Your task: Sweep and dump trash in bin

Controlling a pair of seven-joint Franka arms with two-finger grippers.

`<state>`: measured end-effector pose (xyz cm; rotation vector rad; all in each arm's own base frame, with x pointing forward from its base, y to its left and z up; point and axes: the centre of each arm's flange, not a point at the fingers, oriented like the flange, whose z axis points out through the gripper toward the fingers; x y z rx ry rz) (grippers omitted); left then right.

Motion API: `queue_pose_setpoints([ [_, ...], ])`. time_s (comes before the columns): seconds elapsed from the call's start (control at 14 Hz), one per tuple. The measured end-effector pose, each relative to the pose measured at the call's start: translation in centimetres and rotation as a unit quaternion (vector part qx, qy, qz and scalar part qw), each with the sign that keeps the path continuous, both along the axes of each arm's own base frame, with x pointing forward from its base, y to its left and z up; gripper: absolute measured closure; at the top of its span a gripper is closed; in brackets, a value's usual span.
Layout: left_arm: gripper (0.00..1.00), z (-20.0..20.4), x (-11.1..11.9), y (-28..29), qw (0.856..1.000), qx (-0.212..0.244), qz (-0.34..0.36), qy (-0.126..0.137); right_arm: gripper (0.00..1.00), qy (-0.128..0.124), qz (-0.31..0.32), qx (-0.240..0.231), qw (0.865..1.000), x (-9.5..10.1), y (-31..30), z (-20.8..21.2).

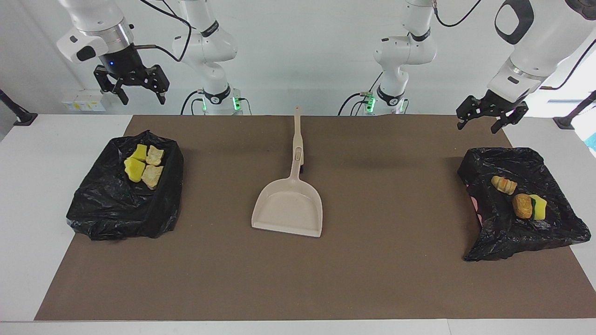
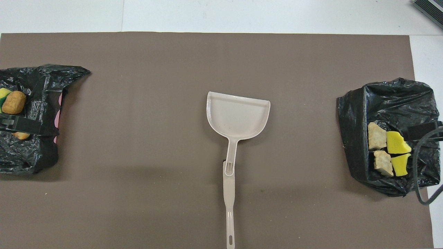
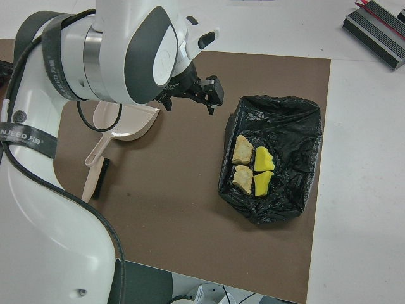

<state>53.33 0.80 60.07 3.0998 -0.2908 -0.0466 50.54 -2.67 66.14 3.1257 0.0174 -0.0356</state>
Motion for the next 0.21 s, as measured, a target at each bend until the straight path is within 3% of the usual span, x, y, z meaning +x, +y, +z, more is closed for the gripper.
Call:
queue_pose_setpoints([
  [0.21, 0.0, 0.0, 0.0, -0.05, 1.0, 0.0, 0.0, 0.0, 0.0, 0.002, -0.001, 0.0, 1.0, -0.04, -0.07, -0.07],
])
